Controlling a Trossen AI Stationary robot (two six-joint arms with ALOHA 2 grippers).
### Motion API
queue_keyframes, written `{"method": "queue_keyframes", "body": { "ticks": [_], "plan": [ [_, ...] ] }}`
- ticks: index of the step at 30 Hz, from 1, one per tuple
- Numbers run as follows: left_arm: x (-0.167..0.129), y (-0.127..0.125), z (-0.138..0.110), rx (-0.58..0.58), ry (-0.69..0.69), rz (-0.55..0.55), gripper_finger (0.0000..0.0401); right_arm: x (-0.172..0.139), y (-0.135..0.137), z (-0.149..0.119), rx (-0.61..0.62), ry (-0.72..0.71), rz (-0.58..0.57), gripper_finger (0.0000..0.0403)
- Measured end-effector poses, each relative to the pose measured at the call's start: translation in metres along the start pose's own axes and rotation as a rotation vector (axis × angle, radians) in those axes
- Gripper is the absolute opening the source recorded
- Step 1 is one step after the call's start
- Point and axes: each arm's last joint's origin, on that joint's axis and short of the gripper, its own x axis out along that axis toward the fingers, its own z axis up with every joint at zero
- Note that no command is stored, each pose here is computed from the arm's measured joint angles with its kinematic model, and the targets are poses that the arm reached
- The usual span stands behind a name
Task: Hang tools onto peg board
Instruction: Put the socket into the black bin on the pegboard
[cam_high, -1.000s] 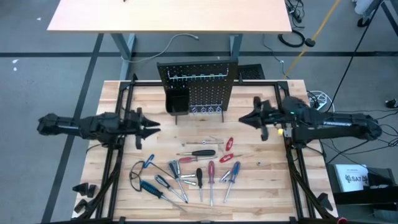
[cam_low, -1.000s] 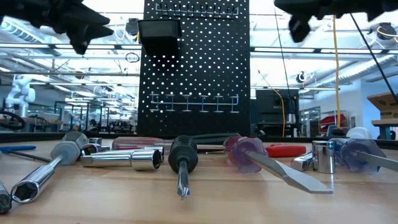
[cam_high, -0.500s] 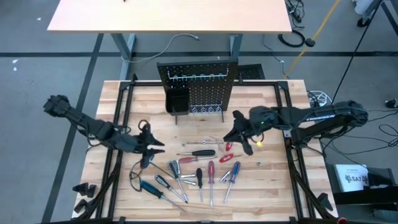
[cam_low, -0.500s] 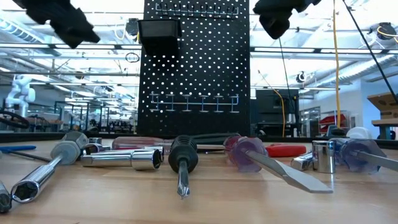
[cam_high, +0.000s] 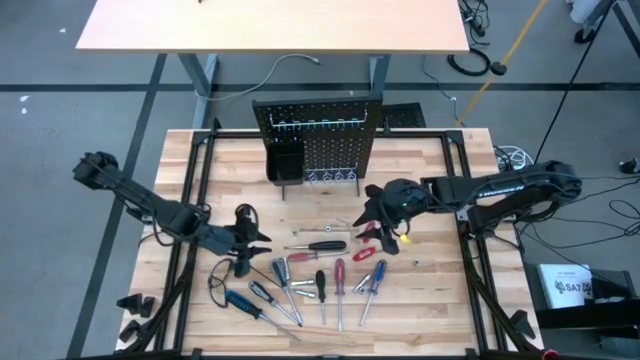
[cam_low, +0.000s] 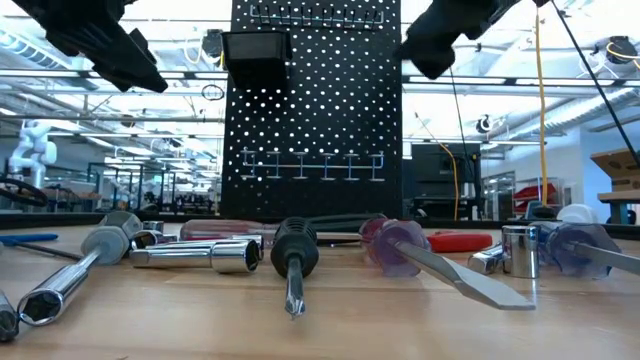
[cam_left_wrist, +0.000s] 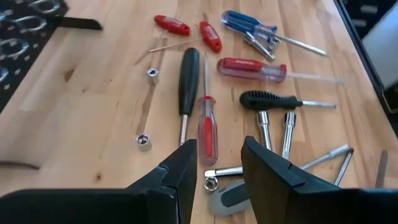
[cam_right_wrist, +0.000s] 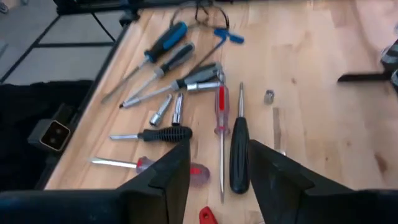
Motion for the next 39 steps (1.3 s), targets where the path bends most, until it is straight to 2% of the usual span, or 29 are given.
{"method": "queue_keyframes", "body": {
  "ticks": [8, 15, 19, 31, 36, 39],
  "plan": [
    [0.011, -0.001, -0.001, 0.068, 0.025, 0.018, 0.0128, 0.036, 0.012, -0.018, 0.009, 0.136, 0.026, 0.0140],
    [0.016, 0.003, -0.001, 0.063, 0.042, 0.029, 0.0128, 0.058, 0.022, -0.030, 0.014, 0.175, -0.133, 0.0137],
    [0.016, 0.005, 0.000, 0.054, 0.035, 0.031, 0.0128, 0.070, 0.019, -0.038, 0.026, 0.221, -0.167, 0.0137],
    [0.016, 0.002, 0.009, 0.096, -0.051, 0.004, 0.0128, 0.073, 0.012, -0.040, 0.072, 0.232, -0.189, 0.0137],
    [0.016, 0.005, 0.011, 0.088, -0.099, 0.123, 0.0128, 0.071, 0.012, -0.042, 0.082, 0.259, -0.201, 0.0137],
    [0.016, 0.006, 0.012, 0.082, -0.116, 0.154, 0.0128, 0.070, 0.010, -0.044, 0.108, 0.280, -0.216, 0.0137]
  ]
}}
